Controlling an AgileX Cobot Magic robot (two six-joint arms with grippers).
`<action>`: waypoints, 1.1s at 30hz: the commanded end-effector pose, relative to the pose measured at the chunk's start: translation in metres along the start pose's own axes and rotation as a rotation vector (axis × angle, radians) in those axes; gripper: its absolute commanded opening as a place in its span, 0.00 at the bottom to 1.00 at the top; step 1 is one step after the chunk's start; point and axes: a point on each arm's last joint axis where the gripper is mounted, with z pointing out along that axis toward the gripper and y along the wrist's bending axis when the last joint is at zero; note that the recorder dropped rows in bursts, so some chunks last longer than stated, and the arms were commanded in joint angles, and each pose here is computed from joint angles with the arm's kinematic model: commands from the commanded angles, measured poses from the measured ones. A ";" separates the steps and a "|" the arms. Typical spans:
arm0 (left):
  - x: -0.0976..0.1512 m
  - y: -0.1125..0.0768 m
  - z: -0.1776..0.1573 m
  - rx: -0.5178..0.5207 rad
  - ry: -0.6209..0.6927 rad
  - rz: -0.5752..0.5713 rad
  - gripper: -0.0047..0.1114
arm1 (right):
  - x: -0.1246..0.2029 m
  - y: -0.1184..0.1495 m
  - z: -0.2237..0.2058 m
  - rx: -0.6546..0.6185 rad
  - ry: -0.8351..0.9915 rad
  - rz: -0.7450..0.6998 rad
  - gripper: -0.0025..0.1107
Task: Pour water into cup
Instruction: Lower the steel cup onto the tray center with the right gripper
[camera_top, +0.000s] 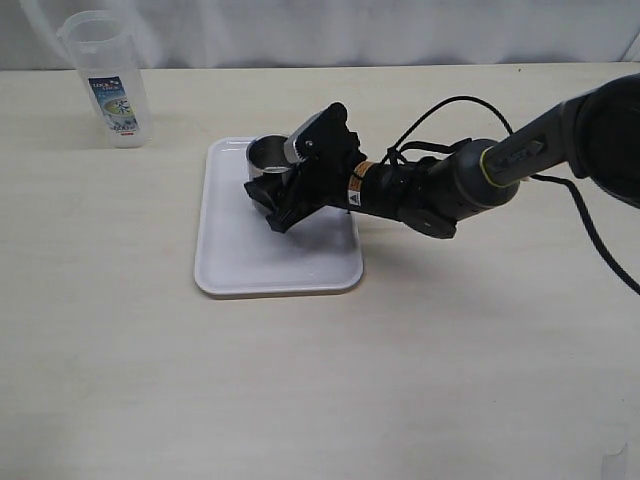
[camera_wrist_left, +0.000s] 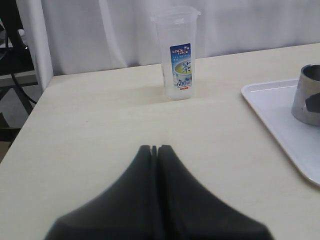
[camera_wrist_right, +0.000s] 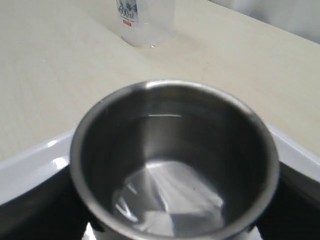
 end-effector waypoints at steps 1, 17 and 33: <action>0.000 0.000 0.000 -0.002 -0.009 -0.004 0.04 | -0.008 -0.001 0.000 0.001 -0.038 0.004 0.70; 0.000 0.000 0.000 -0.002 -0.009 -0.004 0.04 | -0.007 -0.001 0.000 0.004 -0.028 0.004 0.79; 0.000 0.000 0.000 -0.002 -0.009 -0.004 0.04 | -0.013 -0.002 -0.002 0.010 -0.031 -0.002 0.99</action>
